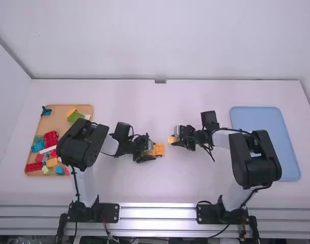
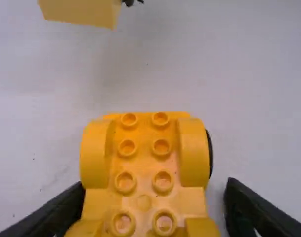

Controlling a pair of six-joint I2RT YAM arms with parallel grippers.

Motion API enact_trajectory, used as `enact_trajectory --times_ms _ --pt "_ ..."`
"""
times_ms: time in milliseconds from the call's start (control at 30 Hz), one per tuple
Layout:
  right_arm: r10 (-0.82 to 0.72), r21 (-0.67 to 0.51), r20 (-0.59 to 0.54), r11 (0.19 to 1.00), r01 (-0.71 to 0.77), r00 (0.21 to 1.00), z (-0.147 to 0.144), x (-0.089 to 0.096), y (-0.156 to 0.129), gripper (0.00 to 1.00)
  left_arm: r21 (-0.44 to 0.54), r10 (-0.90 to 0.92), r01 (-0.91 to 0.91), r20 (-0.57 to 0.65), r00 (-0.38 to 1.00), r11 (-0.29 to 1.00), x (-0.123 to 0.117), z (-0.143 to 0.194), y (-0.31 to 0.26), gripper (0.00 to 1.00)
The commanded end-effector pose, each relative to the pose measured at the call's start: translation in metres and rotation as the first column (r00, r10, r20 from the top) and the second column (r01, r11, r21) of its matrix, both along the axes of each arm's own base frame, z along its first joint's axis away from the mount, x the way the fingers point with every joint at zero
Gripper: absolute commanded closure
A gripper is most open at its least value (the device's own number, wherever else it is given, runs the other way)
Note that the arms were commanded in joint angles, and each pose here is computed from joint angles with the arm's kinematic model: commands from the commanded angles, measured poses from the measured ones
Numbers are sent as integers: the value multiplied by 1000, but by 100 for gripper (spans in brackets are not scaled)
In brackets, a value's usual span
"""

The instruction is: Assemble lego blocks to make yellow taxi

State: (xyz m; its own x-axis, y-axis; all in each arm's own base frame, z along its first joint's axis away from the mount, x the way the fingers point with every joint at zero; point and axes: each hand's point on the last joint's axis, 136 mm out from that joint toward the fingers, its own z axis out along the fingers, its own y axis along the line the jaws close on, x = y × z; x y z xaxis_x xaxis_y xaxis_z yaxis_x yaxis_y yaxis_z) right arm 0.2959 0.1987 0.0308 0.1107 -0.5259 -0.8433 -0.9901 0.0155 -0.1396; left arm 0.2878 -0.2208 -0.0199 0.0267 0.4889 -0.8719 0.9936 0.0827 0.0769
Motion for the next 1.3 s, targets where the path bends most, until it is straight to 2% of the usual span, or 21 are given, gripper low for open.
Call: enact_trajectory --times_ms 0,33,67,133,400,533,700,1067,1267 --pt "6 -1 -1 1000 -6 1000 3 -2 4 92 58 34 -34 -8 999 998 4 -13 5 40" --pt "12 -1 -1 1000 -12 1000 3 -3 5 94 56 36 -35 -2 999 998 5 -12 5 47" --pt "14 0 -2 1000 -14 1000 3 -4 6 94 56 37 -37 -1 999 998 5 -12 6 48" --pt "40 2 -3 999 -40 999 3 -10 13 96 54 44 -45 17 999 998 10 -10 6 59" --pt "124 8 11 992 -124 992 -3 -27 43 98 52 41 -42 29 999 998 17 -6 3 64" --pt "104 -2 -14 995 -104 994 -17 -23 49 98 56 38 -39 20 999 998 15 -7 3 67" --pt "109 7 -10 994 -109 994 -18 -22 50 98 64 -6 6 -1 1000 998 2 -12 5 71" --pt "122 -14 -50 992 -123 991 -17 -23 56 94 57 -6 6 -3 1000 998 0 -12 3 69" --pt "78 -47 -55 996 -81 995 -21 -16 55 94 58 -11 11 -7 1000 998 -2 -12 2 69"
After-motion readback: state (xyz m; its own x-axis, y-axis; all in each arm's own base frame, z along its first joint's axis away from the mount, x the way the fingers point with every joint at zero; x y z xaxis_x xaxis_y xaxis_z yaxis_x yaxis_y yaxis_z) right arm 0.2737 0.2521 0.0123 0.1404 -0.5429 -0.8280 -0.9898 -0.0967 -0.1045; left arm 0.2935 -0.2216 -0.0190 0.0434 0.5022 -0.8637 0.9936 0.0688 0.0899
